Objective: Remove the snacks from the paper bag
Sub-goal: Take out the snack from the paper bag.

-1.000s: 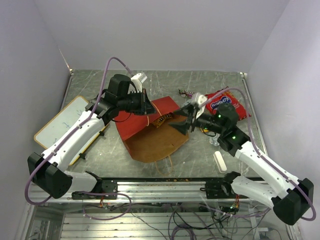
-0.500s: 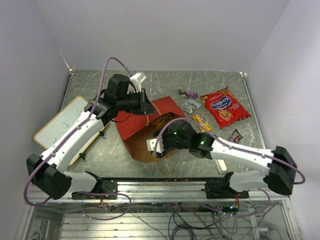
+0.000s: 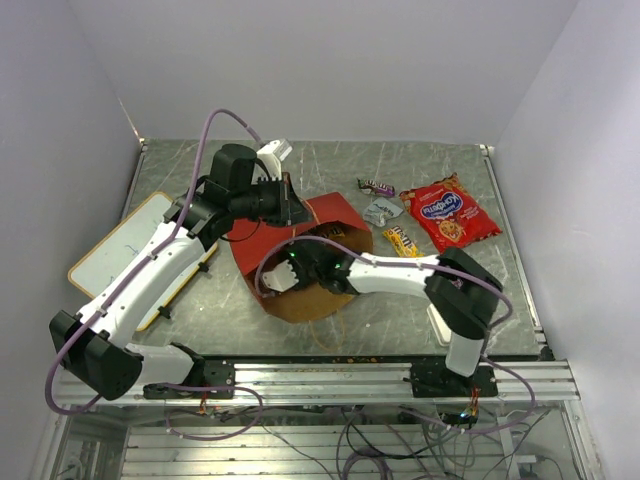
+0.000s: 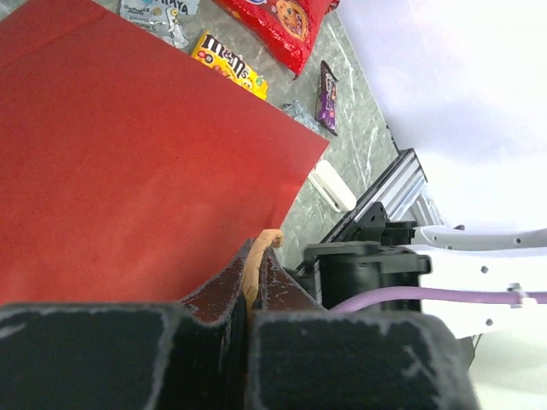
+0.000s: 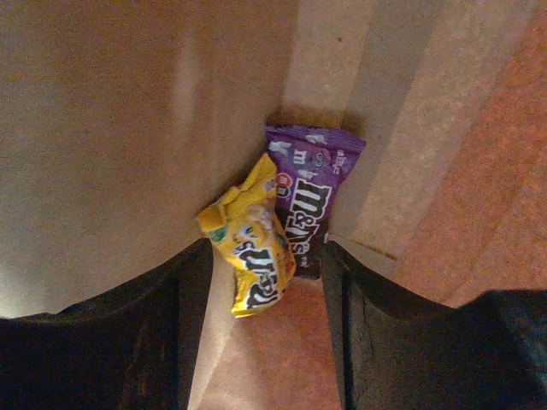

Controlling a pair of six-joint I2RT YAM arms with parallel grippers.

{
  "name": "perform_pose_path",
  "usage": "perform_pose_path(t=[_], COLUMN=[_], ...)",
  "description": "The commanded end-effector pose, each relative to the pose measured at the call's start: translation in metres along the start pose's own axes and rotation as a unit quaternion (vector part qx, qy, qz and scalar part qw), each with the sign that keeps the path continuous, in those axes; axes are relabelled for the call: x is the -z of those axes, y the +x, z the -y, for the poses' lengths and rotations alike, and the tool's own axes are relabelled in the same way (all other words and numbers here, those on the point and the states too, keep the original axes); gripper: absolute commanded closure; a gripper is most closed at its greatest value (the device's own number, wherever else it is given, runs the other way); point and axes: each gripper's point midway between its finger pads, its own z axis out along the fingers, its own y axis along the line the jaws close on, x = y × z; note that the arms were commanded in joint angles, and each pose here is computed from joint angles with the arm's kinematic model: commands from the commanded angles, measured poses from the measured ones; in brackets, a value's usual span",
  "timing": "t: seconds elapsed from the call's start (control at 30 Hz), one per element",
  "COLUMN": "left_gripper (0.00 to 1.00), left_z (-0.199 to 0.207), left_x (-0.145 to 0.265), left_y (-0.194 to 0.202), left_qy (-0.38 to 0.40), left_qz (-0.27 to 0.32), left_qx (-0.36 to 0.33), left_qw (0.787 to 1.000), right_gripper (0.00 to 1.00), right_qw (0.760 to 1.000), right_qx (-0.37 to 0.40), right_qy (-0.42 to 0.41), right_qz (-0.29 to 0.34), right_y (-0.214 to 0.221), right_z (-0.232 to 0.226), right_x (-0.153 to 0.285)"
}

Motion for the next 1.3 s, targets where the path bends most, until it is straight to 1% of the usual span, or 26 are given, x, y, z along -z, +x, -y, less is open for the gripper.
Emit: perform_pose_path(t=[0.0, 0.17, 0.33, 0.4, 0.5, 0.57, 0.73, 0.87, 1.03, 1.17, 1.23, 1.27], left_gripper=[0.93, 0.93, 0.93, 0.93, 0.93, 0.93, 0.93, 0.93, 0.93, 0.93, 0.93, 0.93], left_z=[0.012, 0.012, 0.013, 0.013, 0.013, 0.012, 0.011, 0.009, 0.001, 0.002, 0.001, 0.002], left_x=[0.011, 0.008, 0.015, 0.015, 0.014, 0.014, 0.016, 0.013, 0.006, 0.002, 0.0, -0.003], left_y=[-0.01, -0.006, -0.008, -0.01, -0.01, -0.008, -0.008, -0.008, -0.008, -0.01, -0.012, -0.012], left_qy=[0.016, 0.02, 0.014, 0.012, 0.012, 0.013, 0.006, 0.004, -0.004, 0.002, 0.003, 0.005], left_qz=[0.006, -0.008, -0.001, 0.003, -0.004, -0.005, -0.003, -0.004, -0.007, -0.006, -0.008, -0.01], left_qx=[-0.027, -0.025, -0.034, -0.037, -0.036, -0.036, -0.036, -0.035, -0.03, -0.028, -0.025, -0.022], left_qw=[0.999, 0.999, 0.999, 0.999, 0.999, 0.999, 0.999, 0.999, 1.0, 1.0, 1.0, 1.0], right_gripper=[0.47, 0.46, 0.43, 0.42, 0.44, 0.5, 0.84, 0.99, 1.0, 1.0, 1.0, 1.0], right_qw=[0.996, 0.995, 0.995, 0.994, 0.993, 0.993, 0.992, 0.993, 0.992, 0.988, 0.985, 0.983], right_qx=[0.019, 0.015, -0.021, -0.029, -0.034, -0.047, -0.076, -0.102, -0.113, -0.116, -0.119, -0.118], right_qy=[0.015, -0.016, -0.032, -0.048, -0.06, -0.064, -0.06, -0.044, -0.047, -0.045, -0.026, -0.032], right_qz=[-0.081, -0.101, -0.095, -0.095, -0.093, -0.091, -0.086, -0.041, 0.015, 0.088, 0.123, 0.14], right_y=[0.028, 0.043, 0.053, 0.059, 0.066, 0.069, 0.068, 0.05, 0.029, 0.008, -0.002, -0.007], right_z=[0.019, 0.009, 0.002, -0.012, -0.022, -0.025, -0.021, -0.009, -0.01, -0.011, 0.0, -0.007], right_x=[-0.019, -0.042, -0.052, -0.062, -0.066, -0.069, -0.064, -0.046, -0.016, 0.018, 0.04, 0.047])
